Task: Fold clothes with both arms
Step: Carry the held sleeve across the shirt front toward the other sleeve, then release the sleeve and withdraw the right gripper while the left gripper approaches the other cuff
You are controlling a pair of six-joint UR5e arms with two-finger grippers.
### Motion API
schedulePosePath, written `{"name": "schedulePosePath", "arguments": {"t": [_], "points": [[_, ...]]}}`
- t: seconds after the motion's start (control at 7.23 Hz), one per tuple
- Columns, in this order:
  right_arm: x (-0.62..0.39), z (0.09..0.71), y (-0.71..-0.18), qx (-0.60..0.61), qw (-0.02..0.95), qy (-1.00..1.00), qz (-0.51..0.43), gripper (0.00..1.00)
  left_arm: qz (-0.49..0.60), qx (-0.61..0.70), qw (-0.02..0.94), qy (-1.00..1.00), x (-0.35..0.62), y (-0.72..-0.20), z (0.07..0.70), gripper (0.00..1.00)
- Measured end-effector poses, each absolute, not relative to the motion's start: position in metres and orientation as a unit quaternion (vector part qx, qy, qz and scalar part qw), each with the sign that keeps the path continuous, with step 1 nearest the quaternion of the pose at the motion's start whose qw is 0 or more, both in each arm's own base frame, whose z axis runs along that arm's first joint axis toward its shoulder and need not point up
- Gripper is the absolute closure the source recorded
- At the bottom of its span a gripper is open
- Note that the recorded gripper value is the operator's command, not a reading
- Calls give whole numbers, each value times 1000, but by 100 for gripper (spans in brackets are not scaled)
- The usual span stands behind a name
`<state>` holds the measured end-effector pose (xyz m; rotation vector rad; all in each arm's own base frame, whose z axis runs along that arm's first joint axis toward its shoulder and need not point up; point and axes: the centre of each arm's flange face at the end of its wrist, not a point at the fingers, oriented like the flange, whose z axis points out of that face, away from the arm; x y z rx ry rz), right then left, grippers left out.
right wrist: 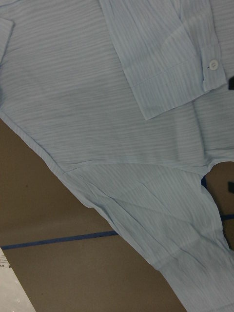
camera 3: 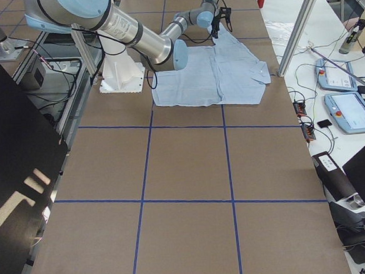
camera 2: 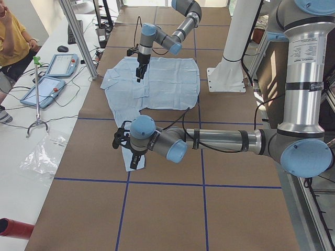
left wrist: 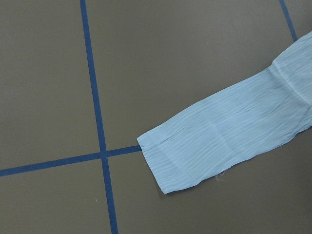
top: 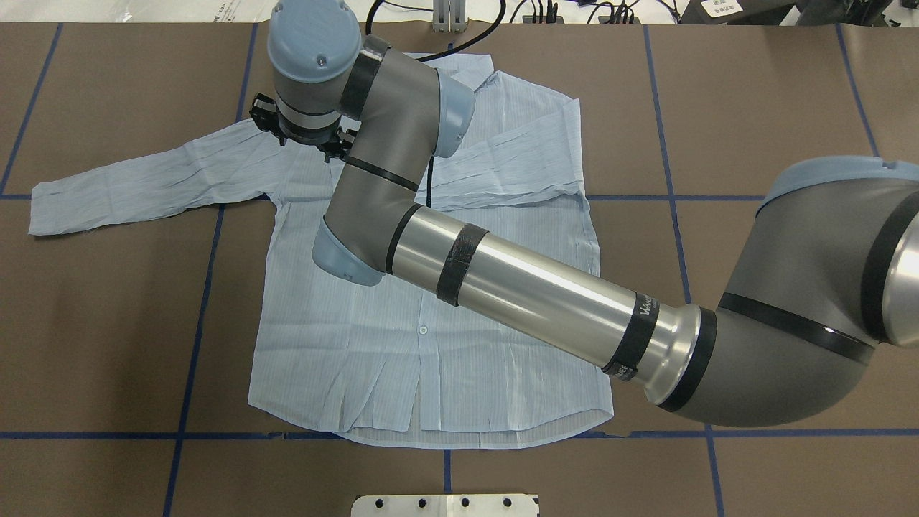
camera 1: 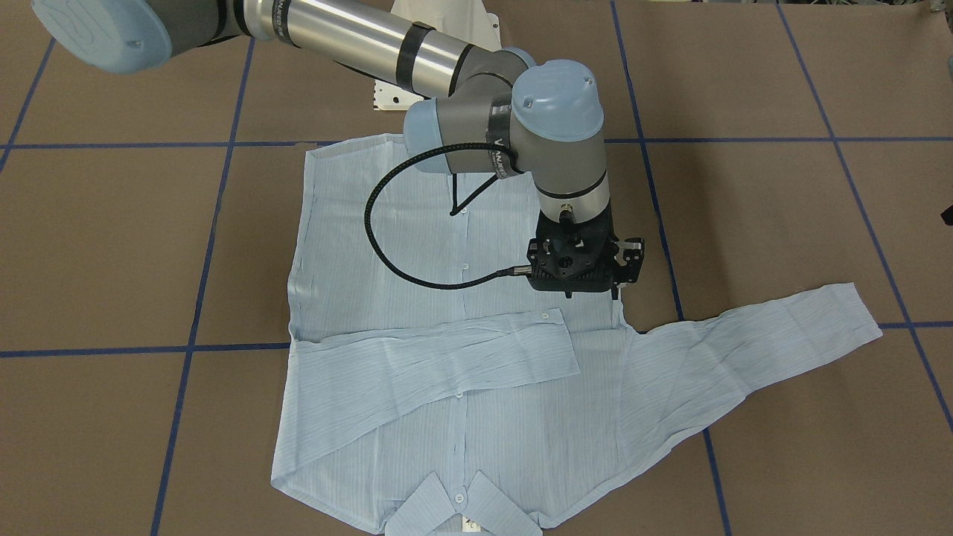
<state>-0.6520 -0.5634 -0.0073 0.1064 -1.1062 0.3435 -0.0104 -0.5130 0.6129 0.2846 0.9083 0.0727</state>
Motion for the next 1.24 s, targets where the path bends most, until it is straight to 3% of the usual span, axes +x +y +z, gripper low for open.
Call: {"name": "schedulePosePath", "arguments": {"t": [0.41, 0.83, 1.24], "points": [[-626, 29, -562, 52, 831, -527, 173, 2, 3, 103, 896, 432, 32, -563, 649, 3], [-562, 126, -549, 60, 828, -529, 179, 2, -93, 66, 882, 457, 91, -559, 658, 3], [-478, 202, -572, 74, 827, -513, 217, 2, -126, 42, 872, 470, 119, -539, 672, 13]]}}
